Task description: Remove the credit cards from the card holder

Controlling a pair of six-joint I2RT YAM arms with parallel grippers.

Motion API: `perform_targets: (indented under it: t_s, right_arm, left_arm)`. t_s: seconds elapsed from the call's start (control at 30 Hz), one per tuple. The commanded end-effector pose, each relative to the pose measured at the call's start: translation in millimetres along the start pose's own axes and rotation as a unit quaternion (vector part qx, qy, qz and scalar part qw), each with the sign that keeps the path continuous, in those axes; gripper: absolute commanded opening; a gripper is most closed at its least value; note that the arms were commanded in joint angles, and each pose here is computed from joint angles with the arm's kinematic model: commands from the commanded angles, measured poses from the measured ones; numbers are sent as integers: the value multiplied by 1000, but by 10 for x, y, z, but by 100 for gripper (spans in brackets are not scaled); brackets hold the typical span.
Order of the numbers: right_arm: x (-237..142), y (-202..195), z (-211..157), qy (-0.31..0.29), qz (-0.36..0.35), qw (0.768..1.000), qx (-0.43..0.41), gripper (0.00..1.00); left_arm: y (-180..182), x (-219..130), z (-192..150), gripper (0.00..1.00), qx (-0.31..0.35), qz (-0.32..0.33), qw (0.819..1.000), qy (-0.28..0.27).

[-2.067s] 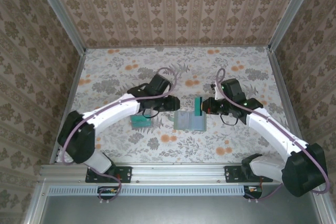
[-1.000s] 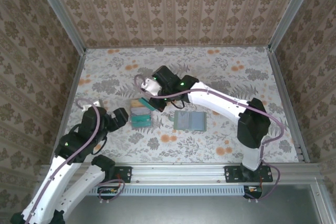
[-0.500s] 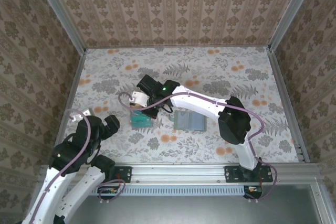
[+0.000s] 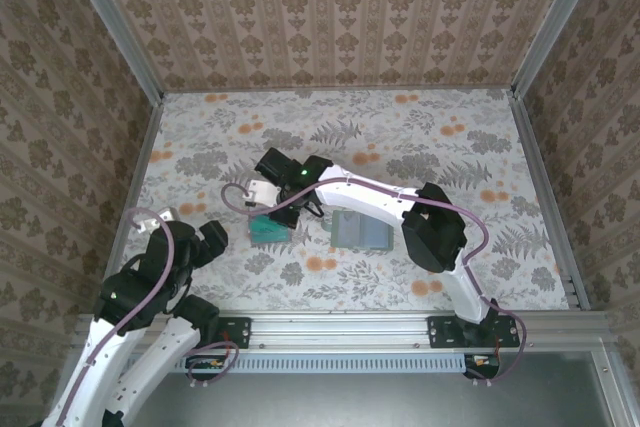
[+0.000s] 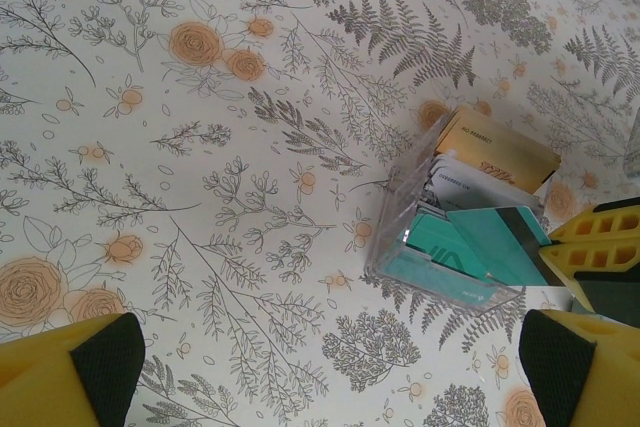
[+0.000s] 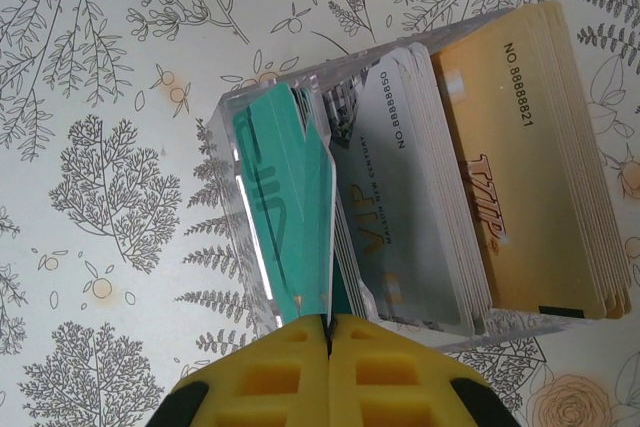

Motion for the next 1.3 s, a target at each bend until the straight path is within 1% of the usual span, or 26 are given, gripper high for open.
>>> perform_targets:
  t_s: [0.0,0.4,0.43,0.5,0.53,0.6,0.83,0.93,1.03,1.13,1.2,1.27]
  right_arm:
    - [50,-3,20,8,-4,1000,-12,0]
    - [139,24,-21,18,1,1000,-13,0]
    - [133,25,-16,17,0,1000,-14,2]
    - [113,4,-11,17,-7,1000,-11,19]
    - [103,-5,-2,16,-10,1000,-10,25]
    - [64,-34,22,11,-18,1000,-5,33]
    - [-82,-126,65,-5,-42,999,18,35]
    - [-206,-209,45,-23,-57,997,48,37]
    - [-345,-331,-48,-44,-72,992,98,37]
    - [-455,-438,-245,-61,-81,982,157,37]
    - [-585,-525,-362,-84,-93,972,198,36]
    - [-682,-574,-528,-93,-101,962,238,37]
  left_arm:
    - [53,7,15,100,-9,9,1000,-11]
    - [45,17,15,100,-7,8,1000,-11]
    - [50,22,9,100,-7,10,1000,-10]
    - [45,21,10,100,-6,8,1000,-10]
    - [44,20,10,100,-6,8,1000,-10]
    - [32,26,6,100,-5,5,1000,-8]
    - [-71,60,9,100,4,-10,1000,0]
    - [-175,119,-1,100,14,-19,1000,12]
    - [-273,216,-26,100,25,-19,999,31]
    - [-445,324,-47,100,36,-38,997,48]
    - [-564,406,-61,99,36,-53,996,57]
    - [-682,491,-83,96,33,-69,995,68]
Point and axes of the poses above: each hand's point on the last joint's axis, 136 mm out from that joint toward the fingers, its own x axis out along the fingers, its own y axis along the line the jaws close on, z = x × y, the point moved 2 cm from there along -x, back along the fingers, and after that the axes turned 6 degrees about -x, right-handed, at the moved point
